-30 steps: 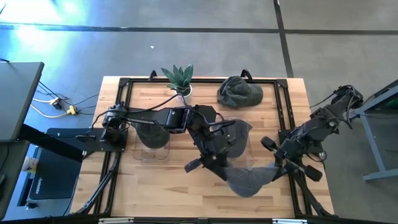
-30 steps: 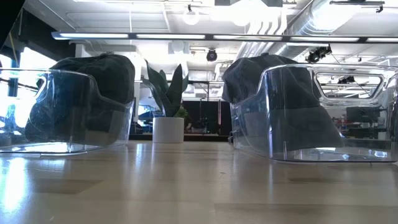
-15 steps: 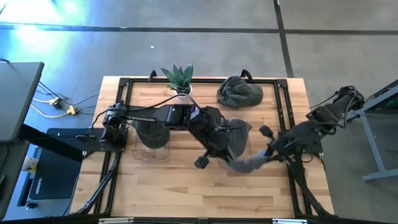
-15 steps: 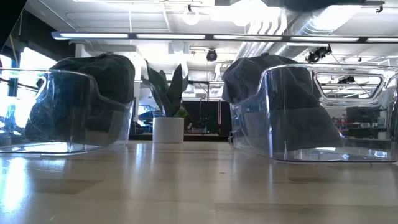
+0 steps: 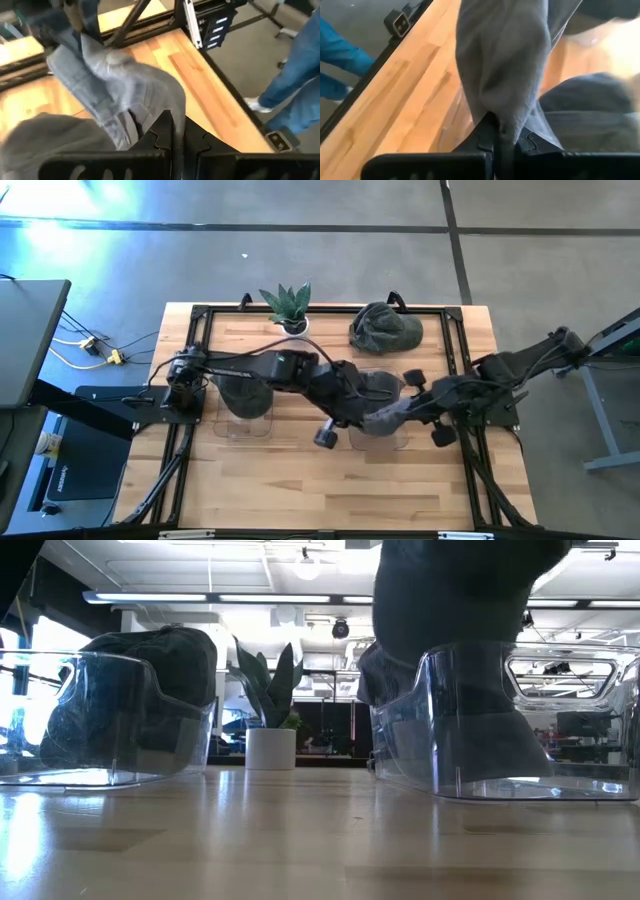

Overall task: Pick & Place hat
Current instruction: Put the gray cap into the right transparent bin

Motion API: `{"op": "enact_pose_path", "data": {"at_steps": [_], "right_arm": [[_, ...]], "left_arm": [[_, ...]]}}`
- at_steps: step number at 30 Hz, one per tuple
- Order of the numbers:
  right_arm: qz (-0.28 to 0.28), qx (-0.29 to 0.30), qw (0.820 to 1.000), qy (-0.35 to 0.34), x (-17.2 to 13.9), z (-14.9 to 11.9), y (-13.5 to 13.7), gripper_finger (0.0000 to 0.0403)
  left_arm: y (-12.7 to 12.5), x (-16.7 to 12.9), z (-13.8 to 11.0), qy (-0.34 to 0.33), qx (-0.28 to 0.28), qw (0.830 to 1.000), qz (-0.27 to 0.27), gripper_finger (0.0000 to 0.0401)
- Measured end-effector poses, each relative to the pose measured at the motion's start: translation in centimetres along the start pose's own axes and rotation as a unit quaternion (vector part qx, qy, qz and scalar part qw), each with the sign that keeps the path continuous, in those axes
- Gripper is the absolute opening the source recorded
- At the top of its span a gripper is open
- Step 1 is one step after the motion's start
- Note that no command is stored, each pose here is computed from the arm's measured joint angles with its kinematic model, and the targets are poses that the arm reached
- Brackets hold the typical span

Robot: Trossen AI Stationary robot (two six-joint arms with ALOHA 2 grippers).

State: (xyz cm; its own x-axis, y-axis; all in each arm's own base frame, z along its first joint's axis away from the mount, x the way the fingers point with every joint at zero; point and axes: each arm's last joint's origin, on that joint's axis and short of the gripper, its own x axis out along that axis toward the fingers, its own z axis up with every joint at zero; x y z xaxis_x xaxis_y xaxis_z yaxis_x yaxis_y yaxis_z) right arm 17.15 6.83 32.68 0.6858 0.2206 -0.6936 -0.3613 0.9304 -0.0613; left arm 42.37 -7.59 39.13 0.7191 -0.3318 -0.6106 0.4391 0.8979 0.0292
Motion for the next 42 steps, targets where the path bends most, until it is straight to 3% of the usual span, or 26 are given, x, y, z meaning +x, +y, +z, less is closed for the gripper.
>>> {"op": "enact_pose_path", "data": {"at_steps": [5, 10, 14, 21, 27, 33, 37, 42], "right_arm": [[0.016, 0.033, 0.999, 0.003, 2.0, -1.4, -0.1, 0.0005], [0.016, 0.071, 0.997, 0.012, 2.4, -2.1, -0.1, 0.0017], [0.015, 0.074, 0.997, 0.024, 2.3, -2.4, -0.2, 0.0014], [0.057, 0.122, 0.991, 0.008, 0.6, -2.6, -0.1, 0.0004], [-0.004, 0.107, 0.994, 0.005, 0.3, -3.0, -0.5, 0.0014], [-0.055, 0.121, 0.991, 0.008, 0.4, -3.1, -1.7, 0.0013], [-0.07, 0.128, 0.989, 0.016, 0.3, -3.3, -2.3, 0.0029], [-0.089, 0.156, 0.983, 0.027, 0.3, -3.7, -3.1, 0.01]], "left_arm": [[0.3, 3.1, -1.3, 0.035, -0.026, 0.999, -0.016, 0.0005], [0.4, 3.4, -1.4, 0.041, -0.036, 0.998, -0.01, 0.0005], [1.4, 3.9, -1.8, 0.05, -0.044, 0.997, 0.027, 0.0005], [3.9, 3.6, -2.4, 0.04, -0.14, 0.989, 0.014, 0.0005], [4.7, 3.4, -2.7, 0.043, -0.156, 0.987, 0.018, 0.0005], [6.7, 2.8, -3.4, 0.044, -0.268, 0.961, 0.059, 0.0007], [7.7, 2.4, -3.9, 0.05, -0.288, 0.955, 0.058, 0.0038], [8.5, 2.0, -4.5, 0.064, -0.321, 0.942, 0.077, 0.0102]]}}
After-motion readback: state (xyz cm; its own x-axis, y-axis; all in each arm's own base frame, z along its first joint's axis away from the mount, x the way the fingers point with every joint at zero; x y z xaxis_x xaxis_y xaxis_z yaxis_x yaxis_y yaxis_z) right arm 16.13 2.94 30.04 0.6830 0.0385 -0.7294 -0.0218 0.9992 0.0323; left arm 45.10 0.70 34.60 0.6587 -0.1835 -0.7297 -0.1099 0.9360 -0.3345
